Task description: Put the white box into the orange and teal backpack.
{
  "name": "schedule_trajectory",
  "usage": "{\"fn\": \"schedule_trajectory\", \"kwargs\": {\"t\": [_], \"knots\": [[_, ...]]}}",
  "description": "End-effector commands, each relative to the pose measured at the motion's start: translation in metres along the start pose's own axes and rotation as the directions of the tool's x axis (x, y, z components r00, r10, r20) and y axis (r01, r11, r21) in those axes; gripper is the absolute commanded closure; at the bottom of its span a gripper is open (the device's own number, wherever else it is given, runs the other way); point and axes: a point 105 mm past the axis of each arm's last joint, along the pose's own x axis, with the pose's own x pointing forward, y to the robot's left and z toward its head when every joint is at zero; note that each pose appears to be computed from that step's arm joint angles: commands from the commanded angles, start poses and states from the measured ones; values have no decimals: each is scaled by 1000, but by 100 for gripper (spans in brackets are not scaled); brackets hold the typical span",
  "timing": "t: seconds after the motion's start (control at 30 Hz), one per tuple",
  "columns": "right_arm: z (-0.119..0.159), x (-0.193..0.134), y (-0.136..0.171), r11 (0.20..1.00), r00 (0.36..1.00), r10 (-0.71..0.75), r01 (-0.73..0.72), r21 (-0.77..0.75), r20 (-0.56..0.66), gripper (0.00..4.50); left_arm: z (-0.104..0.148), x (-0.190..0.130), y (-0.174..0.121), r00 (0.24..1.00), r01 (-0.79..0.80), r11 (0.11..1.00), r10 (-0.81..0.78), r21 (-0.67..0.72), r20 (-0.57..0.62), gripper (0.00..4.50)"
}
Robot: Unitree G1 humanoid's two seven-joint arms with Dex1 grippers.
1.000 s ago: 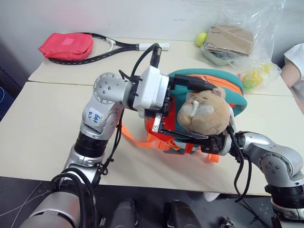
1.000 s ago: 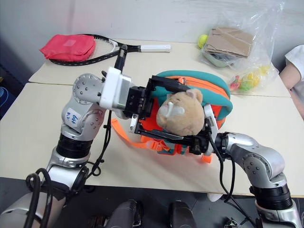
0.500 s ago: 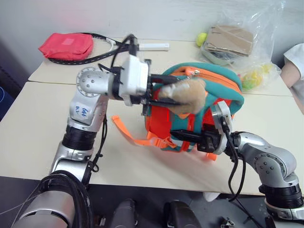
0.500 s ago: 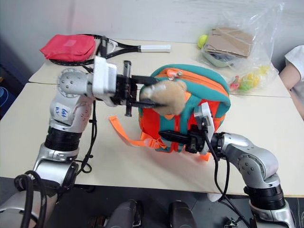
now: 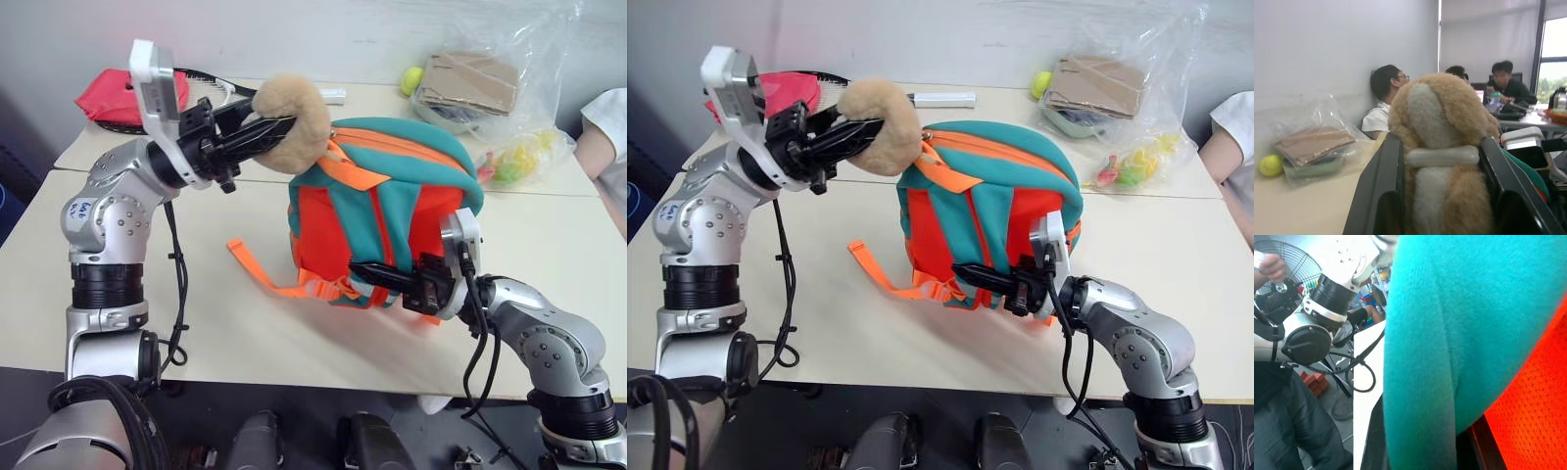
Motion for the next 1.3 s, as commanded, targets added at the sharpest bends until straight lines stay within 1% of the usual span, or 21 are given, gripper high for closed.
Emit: {"fn": "schedule_trajectory", "kwargs": {"t": [0.03,0.07,0.17,0.27,0.33,0.4,0.53,0.6,0.67,0.77,0.87,0.93,1.07,1.1,1.17,1.23,1.3], "knots": [[0,-5,2,1000,1000,-12,12,9,22,450,7,-37,27,976,-218,976,217,11,34,313],[0,-5,2,1000,1000,-13,13,9,23,450,4,-39,28,973,-231,973,230,5,30,313],[3,-5,0,1000,998,-27,27,7,48,450,3,-33,29,965,-237,969,243,-70,95,313],[7,-5,-1,999,997,-37,36,15,74,450,20,-16,29,952,-204,969,229,-137,203,313],[7,-6,-1,999,996,-44,43,16,78,450,32,-7,27,946,-172,972,209,-160,249,313],[7,-6,-1,999,996,-47,46,16,77,450,42,2,27,948,-155,974,193,-165,253,313],[6,-6,-1,999,996,-50,49,15,77,450,50,19,22,964,-104,974,148,-199,221,313],[5,-6,-1,999,995,-53,52,13,80,450,60,25,20,960,-68,963,135,-263,246,313],[5,-5,-1,998,995,-56,55,12,85,450,74,25,23,941,-41,944,146,-327,304,313],[4,-5,0,998,995,-56,55,12,87,450,87,16,35,920,-47,910,200,-412,336,313],[3,-4,0,998,994,-57,57,12,89,450,92,2,55,884,-104,857,312,-505,347,313],[3,-3,0,998,995,-57,56,12,88,450,91,-3,64,873,-118,807,363,-579,328,313],[0,-1,1,999,997,-48,49,-8,63,450,89,1,65,887,-116,781,359,-614,289,313],[0,-1,1,999,997,-47,47,-9,66,450,87,4,62,900,-118,793,340,-597,274,313],[2,0,0,998,995,-55,56,-11,88,450,82,8,52,933,-112,849,270,-516,240,313],[4,1,-1,998,993,-64,66,-15,102,450,71,4,46,953,-117,877,231,-466,196,313],[5,1,-3,997,991,-74,76,-15,110,450,64,-4,41,962,-97,889,200,-447,188,313]]}}
